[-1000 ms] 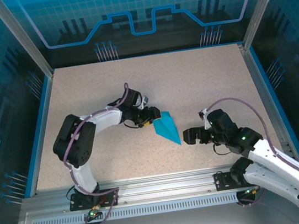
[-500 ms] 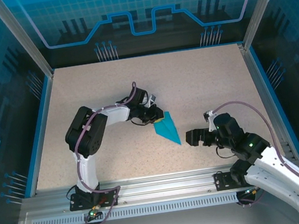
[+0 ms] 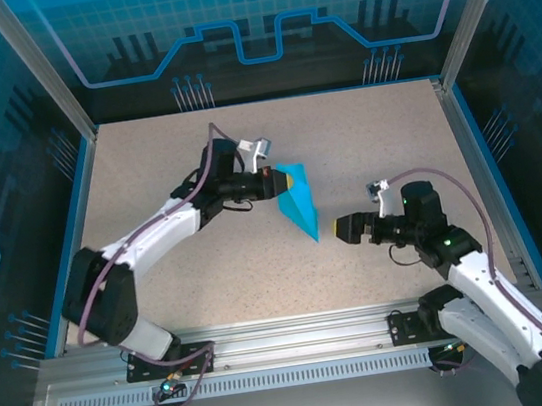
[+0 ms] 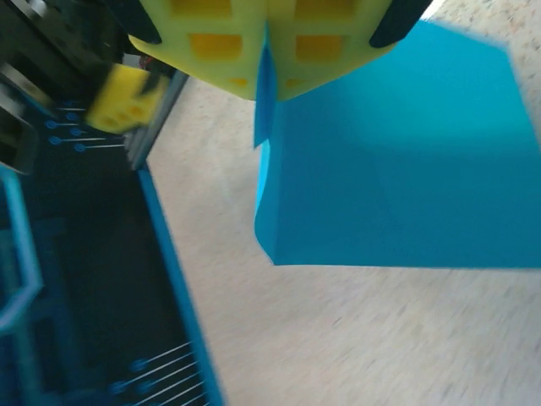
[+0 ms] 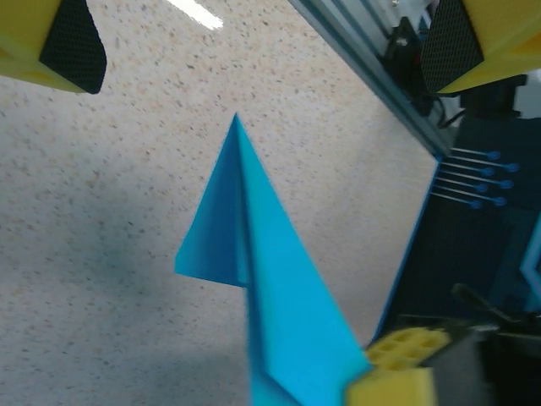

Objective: Fold a paper plane with a square sheet of paper (fold left side to right side)
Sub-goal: Turn over the paper at the center of the table.

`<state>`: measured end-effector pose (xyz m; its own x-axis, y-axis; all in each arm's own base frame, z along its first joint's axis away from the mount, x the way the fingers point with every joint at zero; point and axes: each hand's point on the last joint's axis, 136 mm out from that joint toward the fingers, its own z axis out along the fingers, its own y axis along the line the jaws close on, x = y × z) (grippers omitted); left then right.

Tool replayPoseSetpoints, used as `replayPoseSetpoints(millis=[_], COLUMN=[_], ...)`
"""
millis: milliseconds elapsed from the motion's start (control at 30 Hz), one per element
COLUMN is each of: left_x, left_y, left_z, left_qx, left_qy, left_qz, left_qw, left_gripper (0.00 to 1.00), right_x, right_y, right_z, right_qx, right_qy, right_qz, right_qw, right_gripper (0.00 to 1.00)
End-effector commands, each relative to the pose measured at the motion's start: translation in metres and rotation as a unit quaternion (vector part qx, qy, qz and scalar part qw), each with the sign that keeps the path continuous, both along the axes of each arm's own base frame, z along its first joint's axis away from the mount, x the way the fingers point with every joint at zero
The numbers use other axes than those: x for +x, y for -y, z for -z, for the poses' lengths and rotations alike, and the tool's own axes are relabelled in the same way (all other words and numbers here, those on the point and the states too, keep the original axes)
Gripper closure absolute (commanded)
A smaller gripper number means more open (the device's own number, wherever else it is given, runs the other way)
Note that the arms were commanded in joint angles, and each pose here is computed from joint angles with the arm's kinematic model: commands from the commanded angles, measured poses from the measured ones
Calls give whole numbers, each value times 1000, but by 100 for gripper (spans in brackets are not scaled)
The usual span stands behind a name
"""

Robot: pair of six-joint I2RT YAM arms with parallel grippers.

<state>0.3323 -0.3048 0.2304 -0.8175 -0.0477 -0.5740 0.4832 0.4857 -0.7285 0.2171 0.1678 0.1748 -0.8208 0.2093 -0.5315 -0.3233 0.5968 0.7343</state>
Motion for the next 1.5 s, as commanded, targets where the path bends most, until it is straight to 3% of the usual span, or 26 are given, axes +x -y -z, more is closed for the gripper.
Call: replayPoseSetpoints(millis=[0,167,433,1000,1167,1200,1233,1300,1467], left_x=[-15,-32,-53,-79,-81,-81,-81,-81,-80], left_y=[-3,-9,-18,-35,-35,-35,-35,-35,-35], left_z=[-22,-66,-103,-117,-119,-119,-117,-115,-109], left_qx=[-3,-32,-57,-56,-59,-59,-58,-56,-50], left_qy=[75,139,169,185,188,189,187,186,182], left_qz=[30,45,46,40,45,45,46,46,44], left_qw=[997,989,983,980,979,979,980,980,981], left_gripper=[96,96,94,92,92,92,92,92,88], right_x=[1,8,19,-7,-2,0,2,2,4], right_y=[-16,-25,-44,-94,-104,-104,-104,-104,-102], right_z=[-59,-81,-72,-105,-108,-106,-104,-102,-97], right_qx=[74,105,110,137,135,134,131,129,114], right_qy=[100,138,126,174,167,163,158,157,150], right_qz=[-97,-147,-174,-284,-283,-278,-273,-270,-258], right_qw=[988,974,970,933,935,937,940,941,948], right_gripper=[0,0,0,1,19,32,39,44,72])
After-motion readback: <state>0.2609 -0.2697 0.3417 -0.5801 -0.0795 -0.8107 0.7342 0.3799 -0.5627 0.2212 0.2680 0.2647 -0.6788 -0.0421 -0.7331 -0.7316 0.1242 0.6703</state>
